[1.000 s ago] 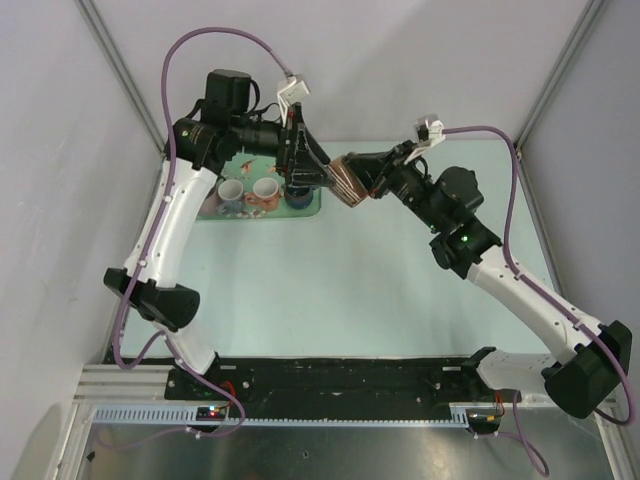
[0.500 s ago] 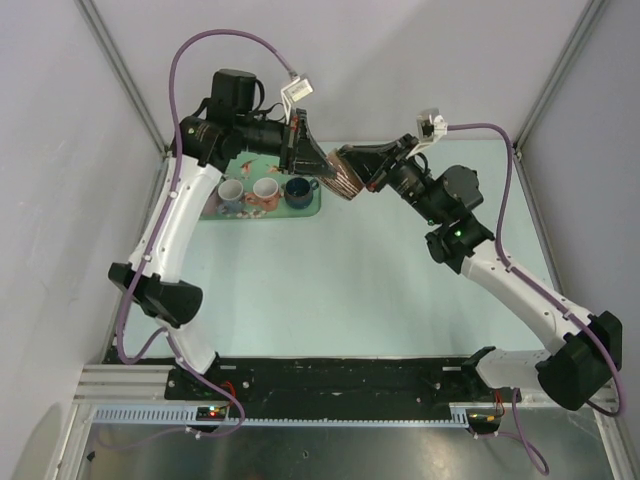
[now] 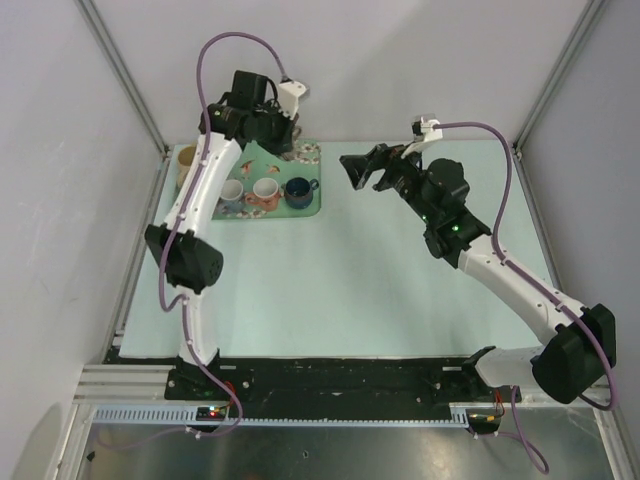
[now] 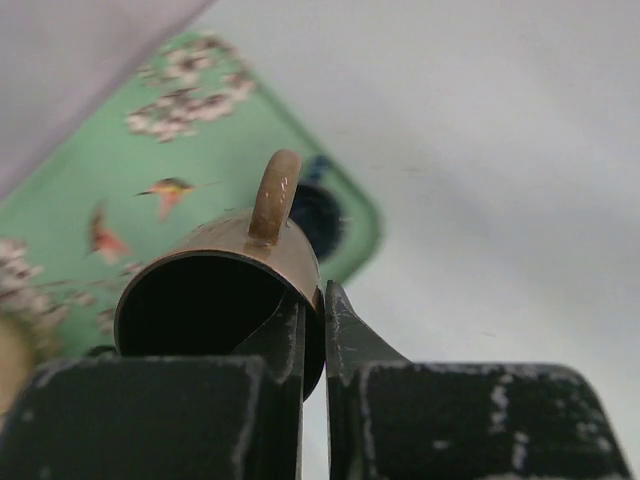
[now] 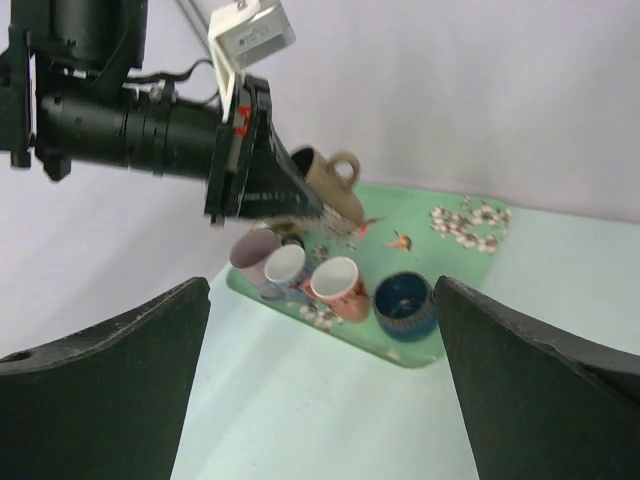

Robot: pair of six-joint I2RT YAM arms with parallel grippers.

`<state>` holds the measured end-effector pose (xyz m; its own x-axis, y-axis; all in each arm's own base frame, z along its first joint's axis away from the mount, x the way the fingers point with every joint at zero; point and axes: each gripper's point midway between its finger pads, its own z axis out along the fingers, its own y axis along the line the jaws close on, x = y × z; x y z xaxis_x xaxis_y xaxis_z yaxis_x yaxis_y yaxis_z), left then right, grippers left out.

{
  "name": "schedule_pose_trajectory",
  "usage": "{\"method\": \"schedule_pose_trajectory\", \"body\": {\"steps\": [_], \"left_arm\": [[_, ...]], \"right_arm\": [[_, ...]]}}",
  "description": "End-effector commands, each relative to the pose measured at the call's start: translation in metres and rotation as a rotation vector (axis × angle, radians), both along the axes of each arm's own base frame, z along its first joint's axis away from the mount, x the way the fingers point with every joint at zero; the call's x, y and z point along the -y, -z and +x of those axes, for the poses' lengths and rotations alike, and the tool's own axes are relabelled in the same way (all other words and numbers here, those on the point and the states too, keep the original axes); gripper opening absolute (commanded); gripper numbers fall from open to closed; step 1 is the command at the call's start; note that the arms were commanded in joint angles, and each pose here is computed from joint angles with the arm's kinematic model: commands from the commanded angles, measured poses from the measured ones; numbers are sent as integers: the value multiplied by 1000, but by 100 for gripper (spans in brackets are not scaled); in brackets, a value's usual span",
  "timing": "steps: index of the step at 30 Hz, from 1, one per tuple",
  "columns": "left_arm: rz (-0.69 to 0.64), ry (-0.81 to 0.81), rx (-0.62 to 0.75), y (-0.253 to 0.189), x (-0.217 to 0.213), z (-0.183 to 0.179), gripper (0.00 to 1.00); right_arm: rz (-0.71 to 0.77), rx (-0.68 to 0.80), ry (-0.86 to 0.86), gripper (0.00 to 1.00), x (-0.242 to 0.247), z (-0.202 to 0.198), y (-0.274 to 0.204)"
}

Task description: Turn the mug right side up

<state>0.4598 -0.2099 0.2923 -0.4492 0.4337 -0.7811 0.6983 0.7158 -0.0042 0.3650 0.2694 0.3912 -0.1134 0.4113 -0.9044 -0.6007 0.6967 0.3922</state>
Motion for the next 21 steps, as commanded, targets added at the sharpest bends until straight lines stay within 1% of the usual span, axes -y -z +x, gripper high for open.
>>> {"method": "schedule_pose_trajectory", "body": {"steps": [1, 6, 9, 11, 16, 21], "left_arm": [[191, -196, 217, -23, -76, 70, 0], [293, -304, 189, 25, -131, 119, 0], [290, -373, 139, 60, -160, 138, 0], [276, -393, 104, 81, -171, 146, 0], [225, -380, 50, 112, -167, 154, 0], [181, -353, 36, 130, -156, 161, 0]], "right_arm": [[-106, -41, 66, 99, 8, 8, 22], [-251, -116, 69, 99, 5, 7, 63], [-304, -148, 73, 99, 5, 5, 79], [-332, -160, 75, 99, 4, 4, 87], [-386, -179, 69, 99, 1, 2, 101], [-415, -205, 80, 100, 1, 1, 112]]}}
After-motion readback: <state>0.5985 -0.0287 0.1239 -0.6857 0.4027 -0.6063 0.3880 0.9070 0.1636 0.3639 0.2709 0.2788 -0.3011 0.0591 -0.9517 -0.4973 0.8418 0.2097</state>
